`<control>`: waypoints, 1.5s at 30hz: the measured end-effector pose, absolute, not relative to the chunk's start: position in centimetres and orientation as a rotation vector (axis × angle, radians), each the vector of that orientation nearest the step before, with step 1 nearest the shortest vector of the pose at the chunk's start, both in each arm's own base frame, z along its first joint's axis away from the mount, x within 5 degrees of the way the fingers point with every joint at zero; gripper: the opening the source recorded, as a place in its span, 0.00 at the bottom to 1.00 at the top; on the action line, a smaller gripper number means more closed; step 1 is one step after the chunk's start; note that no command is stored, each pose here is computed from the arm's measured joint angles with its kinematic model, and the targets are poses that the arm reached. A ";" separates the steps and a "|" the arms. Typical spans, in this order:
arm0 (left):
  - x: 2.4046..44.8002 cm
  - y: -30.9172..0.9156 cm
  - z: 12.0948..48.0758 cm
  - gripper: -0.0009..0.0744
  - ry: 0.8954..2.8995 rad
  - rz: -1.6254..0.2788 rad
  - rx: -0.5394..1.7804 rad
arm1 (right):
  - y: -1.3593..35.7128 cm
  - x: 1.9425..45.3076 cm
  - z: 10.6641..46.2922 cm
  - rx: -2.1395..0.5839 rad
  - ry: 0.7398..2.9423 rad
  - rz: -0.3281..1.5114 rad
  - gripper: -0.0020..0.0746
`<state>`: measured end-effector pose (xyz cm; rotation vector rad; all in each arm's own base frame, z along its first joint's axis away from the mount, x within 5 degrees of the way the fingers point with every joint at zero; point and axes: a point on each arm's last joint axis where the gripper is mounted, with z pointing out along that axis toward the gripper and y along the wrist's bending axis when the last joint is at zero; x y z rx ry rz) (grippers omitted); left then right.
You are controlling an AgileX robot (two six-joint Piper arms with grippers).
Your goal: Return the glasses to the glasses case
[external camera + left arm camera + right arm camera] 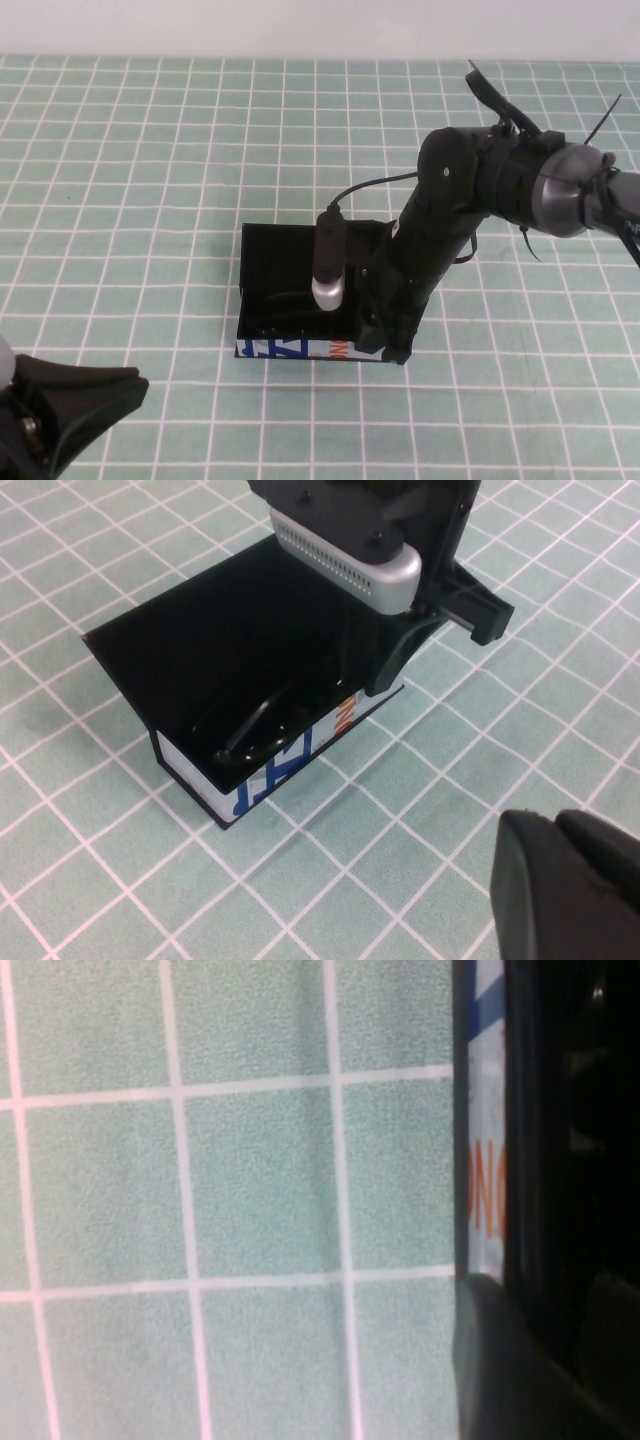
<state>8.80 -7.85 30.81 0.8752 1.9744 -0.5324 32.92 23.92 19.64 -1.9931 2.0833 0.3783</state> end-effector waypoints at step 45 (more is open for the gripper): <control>8.8 -7.9 30.8 0.01 1.998 -0.557 0.837 | 23.6 35.0 24.4 -1.898 2.052 0.628 0.02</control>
